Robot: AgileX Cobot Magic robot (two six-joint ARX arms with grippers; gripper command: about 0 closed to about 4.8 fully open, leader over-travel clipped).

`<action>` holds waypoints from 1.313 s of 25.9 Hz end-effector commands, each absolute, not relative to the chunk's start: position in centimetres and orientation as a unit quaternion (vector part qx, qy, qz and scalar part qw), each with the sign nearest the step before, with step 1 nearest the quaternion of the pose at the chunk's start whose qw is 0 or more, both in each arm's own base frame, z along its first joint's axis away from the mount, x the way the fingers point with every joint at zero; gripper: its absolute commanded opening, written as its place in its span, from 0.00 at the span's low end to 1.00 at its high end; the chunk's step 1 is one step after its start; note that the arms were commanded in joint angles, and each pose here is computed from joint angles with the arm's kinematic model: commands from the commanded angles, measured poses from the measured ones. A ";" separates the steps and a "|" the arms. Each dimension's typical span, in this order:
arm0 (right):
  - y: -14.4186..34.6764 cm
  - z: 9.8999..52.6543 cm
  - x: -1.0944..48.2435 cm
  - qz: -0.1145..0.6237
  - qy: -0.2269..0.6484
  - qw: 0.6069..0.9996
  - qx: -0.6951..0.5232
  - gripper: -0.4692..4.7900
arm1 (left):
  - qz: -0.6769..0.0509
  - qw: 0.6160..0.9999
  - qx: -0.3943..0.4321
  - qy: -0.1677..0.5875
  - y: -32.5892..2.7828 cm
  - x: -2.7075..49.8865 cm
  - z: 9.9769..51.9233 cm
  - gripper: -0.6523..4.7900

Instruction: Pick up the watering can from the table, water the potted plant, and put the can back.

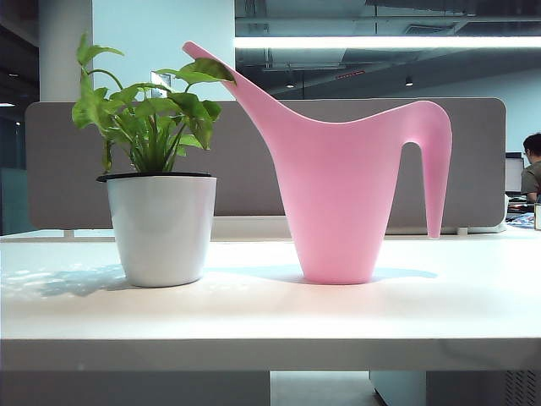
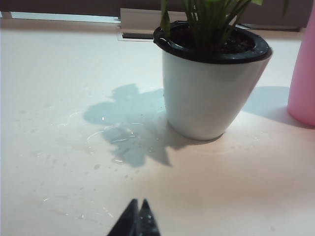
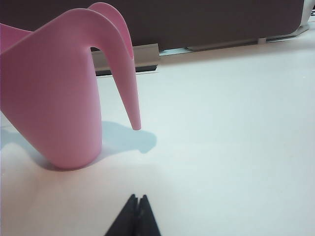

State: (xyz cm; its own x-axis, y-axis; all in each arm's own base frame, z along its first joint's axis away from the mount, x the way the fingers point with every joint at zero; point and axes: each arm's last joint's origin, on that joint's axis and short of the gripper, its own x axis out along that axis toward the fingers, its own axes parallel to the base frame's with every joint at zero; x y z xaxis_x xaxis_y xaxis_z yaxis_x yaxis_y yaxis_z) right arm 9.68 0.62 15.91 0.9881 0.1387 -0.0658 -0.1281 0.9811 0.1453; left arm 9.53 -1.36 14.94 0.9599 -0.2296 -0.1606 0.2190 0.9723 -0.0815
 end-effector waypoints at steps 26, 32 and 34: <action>0.3 14.6 9.6 0.009 0.093 0.993 0.067 0.09 | -0.115 0.989 -0.031 0.088 -1.4 9.5 15.0 0.13; 0.3 14.6 9.6 0.009 0.093 0.993 0.067 0.09 | -0.115 0.989 -0.031 0.088 -1.4 9.5 15.0 0.13; 0.3 14.6 9.6 0.009 0.093 0.993 0.067 0.09 | -0.115 0.989 -0.031 0.088 -1.4 9.5 15.0 0.13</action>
